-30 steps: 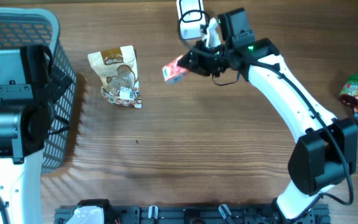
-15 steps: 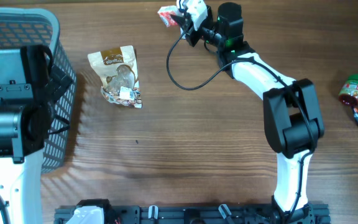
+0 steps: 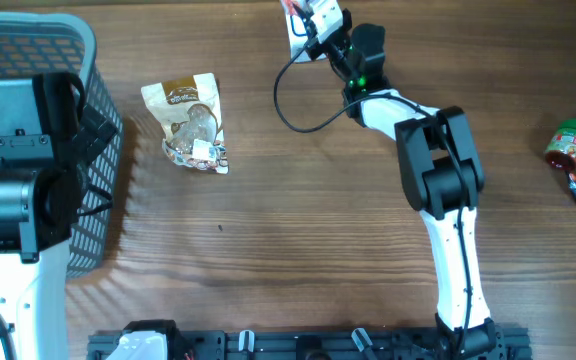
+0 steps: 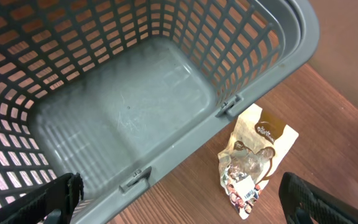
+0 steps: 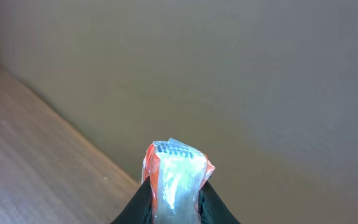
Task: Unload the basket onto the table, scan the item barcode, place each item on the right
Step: 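Hold the orange-white packet under the white scanner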
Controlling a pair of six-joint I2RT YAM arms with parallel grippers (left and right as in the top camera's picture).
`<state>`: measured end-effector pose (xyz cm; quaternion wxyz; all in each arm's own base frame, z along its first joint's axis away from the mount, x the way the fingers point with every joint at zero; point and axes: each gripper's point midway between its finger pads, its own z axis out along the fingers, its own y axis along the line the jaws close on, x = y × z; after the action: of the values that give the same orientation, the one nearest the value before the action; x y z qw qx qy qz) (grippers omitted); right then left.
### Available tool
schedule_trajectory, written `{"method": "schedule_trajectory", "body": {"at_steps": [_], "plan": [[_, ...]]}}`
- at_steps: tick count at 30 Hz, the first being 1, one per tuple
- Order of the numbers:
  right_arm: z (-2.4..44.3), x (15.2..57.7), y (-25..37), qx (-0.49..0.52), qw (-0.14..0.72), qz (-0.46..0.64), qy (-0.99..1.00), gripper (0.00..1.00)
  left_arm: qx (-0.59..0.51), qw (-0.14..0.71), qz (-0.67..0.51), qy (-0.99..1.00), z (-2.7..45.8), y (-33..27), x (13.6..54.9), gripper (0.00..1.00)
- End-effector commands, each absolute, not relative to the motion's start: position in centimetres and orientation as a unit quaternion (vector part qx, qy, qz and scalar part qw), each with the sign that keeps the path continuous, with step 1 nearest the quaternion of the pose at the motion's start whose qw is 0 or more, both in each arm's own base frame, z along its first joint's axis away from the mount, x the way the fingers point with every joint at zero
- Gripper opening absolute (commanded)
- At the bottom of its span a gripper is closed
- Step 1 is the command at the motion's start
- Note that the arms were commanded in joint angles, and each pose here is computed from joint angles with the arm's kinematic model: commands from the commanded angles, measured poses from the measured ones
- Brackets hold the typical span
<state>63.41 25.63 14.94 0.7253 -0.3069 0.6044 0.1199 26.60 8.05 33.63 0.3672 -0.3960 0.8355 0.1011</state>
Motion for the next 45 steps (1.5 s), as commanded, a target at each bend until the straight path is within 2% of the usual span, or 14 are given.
{"method": "schedule_trajectory", "body": {"at_steps": [1,8,26,33,45], "plan": [[15.4,64.5,25.2,-0.289,0.738,0.109,0.6,0.05,-0.393,0.369,0.102,0.836,33.8,8.2,26.6,1.0],[13.3,64.5,24.5,-0.277,0.731,0.157,0.604,0.05,-0.393,0.369,0.102,0.836,33.8,8.2,26.6,1.0],[13.3,63.5,24.5,-0.327,0.724,0.192,0.576,0.05,-0.393,0.369,0.102,0.836,33.8,8.2,26.6,1.0],[11.5,62.6,24.9,-0.348,0.718,0.214,0.563,0.05,-0.393,0.369,0.102,0.836,33.8,8.2,26.6,1.0],[13.1,63.1,22.8,-0.323,0.731,0.232,0.554,0.04,-0.393,0.369,0.102,0.836,33.8,8.2,26.6,1.0]]}}
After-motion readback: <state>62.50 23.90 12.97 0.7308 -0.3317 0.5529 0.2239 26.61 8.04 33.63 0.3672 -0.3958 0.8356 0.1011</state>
